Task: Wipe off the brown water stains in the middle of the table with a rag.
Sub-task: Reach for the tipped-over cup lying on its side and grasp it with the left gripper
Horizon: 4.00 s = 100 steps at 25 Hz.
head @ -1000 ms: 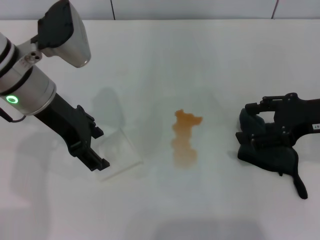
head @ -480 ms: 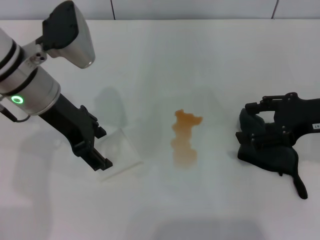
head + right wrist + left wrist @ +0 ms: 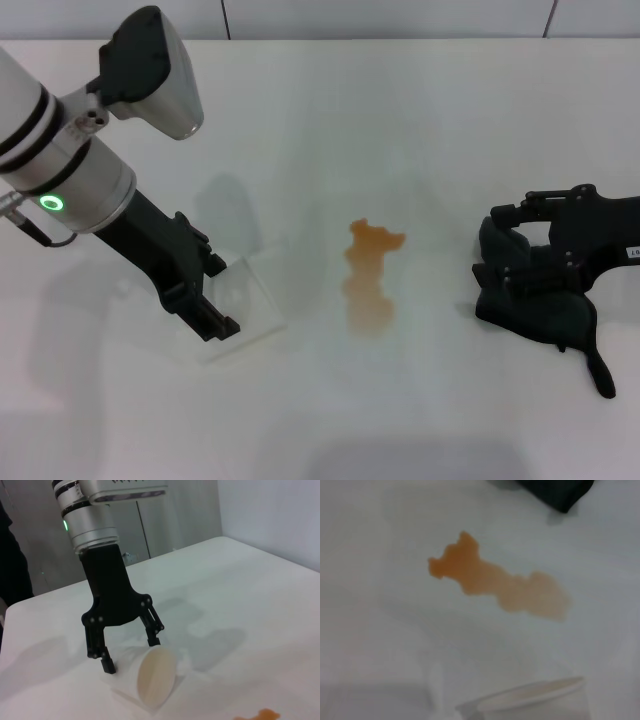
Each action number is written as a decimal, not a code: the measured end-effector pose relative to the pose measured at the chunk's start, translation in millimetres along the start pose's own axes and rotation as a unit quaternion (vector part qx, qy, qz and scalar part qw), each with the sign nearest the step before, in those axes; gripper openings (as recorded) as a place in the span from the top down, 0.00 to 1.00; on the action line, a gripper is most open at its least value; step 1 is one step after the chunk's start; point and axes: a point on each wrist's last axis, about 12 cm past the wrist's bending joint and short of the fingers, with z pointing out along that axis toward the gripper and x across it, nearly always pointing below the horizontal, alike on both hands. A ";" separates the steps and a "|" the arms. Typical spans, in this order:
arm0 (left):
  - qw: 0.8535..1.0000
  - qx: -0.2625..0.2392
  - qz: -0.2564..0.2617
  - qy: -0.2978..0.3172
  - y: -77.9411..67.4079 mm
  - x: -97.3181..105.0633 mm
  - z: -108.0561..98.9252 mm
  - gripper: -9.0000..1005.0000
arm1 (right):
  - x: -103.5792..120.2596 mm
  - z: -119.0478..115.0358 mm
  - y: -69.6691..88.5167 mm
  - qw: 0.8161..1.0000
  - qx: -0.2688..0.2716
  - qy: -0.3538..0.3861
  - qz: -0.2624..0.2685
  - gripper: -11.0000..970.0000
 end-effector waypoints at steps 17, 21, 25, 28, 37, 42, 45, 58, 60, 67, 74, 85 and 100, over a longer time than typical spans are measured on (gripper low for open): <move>1.000 0.010 -0.006 -0.001 -0.4 1.6 12.0 0.11 | 0.6 -0.1 0.0 1.000 0.000 0.000 0.001 0.17; 1.000 0.010 -0.004 0.000 -0.3 0.9 12.1 0.11 | 0.4 -0.1 -0.2 1.000 0.000 0.000 0.001 0.17; 1.000 0.008 -0.002 -0.001 0.3 0.2 11.7 0.11 | 0.2 0.0 -0.2 1.000 0.000 0.000 0.001 0.17; 1.000 0.005 0.000 0.000 1.2 -0.2 11.7 0.11 | 0.2 0.0 -0.2 1.000 0.000 0.000 0.001 0.17; 1.000 0.002 0.012 0.008 1.0 -3.4 14.5 0.11 | 1.4 0.0 0.0 1.000 -0.001 0.000 0.003 0.17; 1.000 0.002 0.014 0.004 1.1 -4.6 13.8 0.11 | 1.3 0.0 0.1 1.000 -0.001 -0.001 0.003 0.17; 1.000 0.001 0.016 0.002 1.4 -5.7 13.2 0.11 | 1.3 0.0 0.1 1.000 -0.001 -0.001 0.003 0.17; 1.000 -0.006 0.027 -0.003 3.2 -10.0 12.4 0.11 | 0.8 -0.1 0.1 1.000 -0.001 -0.001 0.002 0.17; 1.000 -0.006 0.027 -0.004 3.3 -10.3 12.6 0.11 | 0.8 -0.1 0.1 1.000 -0.001 -0.001 0.002 0.17; 0.999 -0.008 0.030 -0.006 3.4 -11.1 13.0 0.12 | 0.2 0.0 -0.1 1.000 -0.001 -0.001 0.001 0.17; 0.999 -0.008 0.033 -0.009 3.4 -11.9 13.2 0.13 | -0.5 0.1 -0.2 1.000 -0.001 -0.001 0.000 0.17; 0.999 -0.009 0.035 -0.015 4.3 -12.1 14.9 0.17 | -1.8 0.4 -0.7 1.000 0.000 -0.002 -0.002 0.17; 0.999 -0.013 0.036 -0.017 5.5 -13.9 14.5 0.28 | -3.1 0.5 -1.1 1.000 0.001 -0.002 -0.003 0.18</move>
